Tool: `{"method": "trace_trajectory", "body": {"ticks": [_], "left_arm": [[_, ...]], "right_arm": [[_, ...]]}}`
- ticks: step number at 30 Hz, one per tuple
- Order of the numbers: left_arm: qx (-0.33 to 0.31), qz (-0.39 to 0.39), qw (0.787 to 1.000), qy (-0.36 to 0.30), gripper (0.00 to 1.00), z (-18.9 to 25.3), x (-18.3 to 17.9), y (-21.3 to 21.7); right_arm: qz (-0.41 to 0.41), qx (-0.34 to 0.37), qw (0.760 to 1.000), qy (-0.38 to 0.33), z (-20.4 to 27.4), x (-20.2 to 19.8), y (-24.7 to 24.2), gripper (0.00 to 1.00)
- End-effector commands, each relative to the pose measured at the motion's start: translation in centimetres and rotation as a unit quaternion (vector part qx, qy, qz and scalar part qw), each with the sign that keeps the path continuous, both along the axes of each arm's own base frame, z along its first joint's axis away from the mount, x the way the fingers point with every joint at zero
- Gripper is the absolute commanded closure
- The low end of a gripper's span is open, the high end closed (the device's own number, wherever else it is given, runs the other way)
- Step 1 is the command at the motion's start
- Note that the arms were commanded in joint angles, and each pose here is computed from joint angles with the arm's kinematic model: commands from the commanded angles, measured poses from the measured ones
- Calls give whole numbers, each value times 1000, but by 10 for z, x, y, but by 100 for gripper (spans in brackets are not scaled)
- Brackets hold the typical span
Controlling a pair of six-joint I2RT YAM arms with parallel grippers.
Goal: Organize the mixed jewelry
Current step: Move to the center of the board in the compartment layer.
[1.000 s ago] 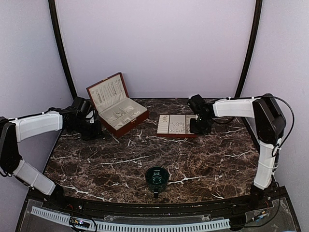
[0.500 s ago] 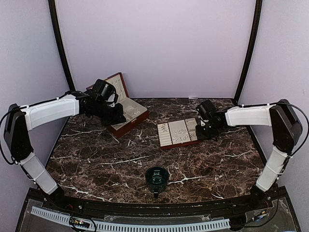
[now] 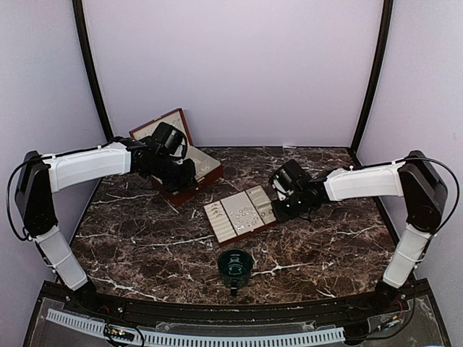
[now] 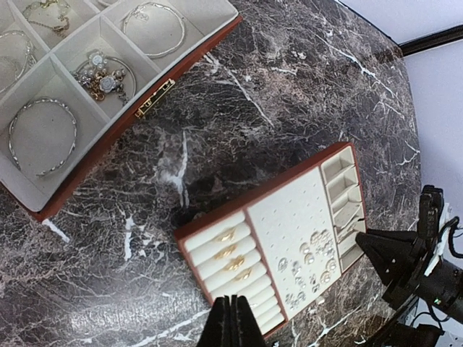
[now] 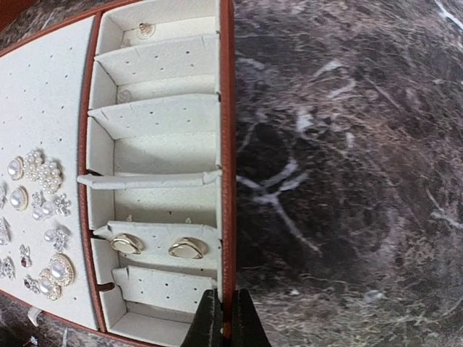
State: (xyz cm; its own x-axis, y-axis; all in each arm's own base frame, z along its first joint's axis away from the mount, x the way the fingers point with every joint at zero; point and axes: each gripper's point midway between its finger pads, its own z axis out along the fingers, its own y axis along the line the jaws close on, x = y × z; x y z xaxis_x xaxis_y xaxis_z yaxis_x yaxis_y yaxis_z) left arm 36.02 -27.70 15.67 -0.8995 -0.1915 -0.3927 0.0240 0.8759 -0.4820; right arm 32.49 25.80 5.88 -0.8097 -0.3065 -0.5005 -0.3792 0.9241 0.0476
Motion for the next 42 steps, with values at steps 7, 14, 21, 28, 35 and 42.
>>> {"method": "trace_trajectory", "body": {"ticks": [7,14,21,28,35,42], "left_arm": [[-9,-52,998,-17,100,-8,-26,5],[-24,-79,996,-36,100,-12,-39,6],[-28,-93,994,-49,100,-13,-46,9],[-20,-95,993,-63,100,-11,-48,14],[-20,-85,994,-59,100,-13,-50,17],[-19,-70,996,-52,100,-14,-51,21]], "right_arm": [[91,22,996,-11,-4,-19,64,100],[75,-42,996,-26,0,-17,35,100],[63,-43,997,-23,12,-27,22,100],[44,-84,995,-20,10,-35,-7,100],[-14,-97,995,-19,12,-37,-48,100],[-55,-104,993,-2,11,-48,-88,100]]}}
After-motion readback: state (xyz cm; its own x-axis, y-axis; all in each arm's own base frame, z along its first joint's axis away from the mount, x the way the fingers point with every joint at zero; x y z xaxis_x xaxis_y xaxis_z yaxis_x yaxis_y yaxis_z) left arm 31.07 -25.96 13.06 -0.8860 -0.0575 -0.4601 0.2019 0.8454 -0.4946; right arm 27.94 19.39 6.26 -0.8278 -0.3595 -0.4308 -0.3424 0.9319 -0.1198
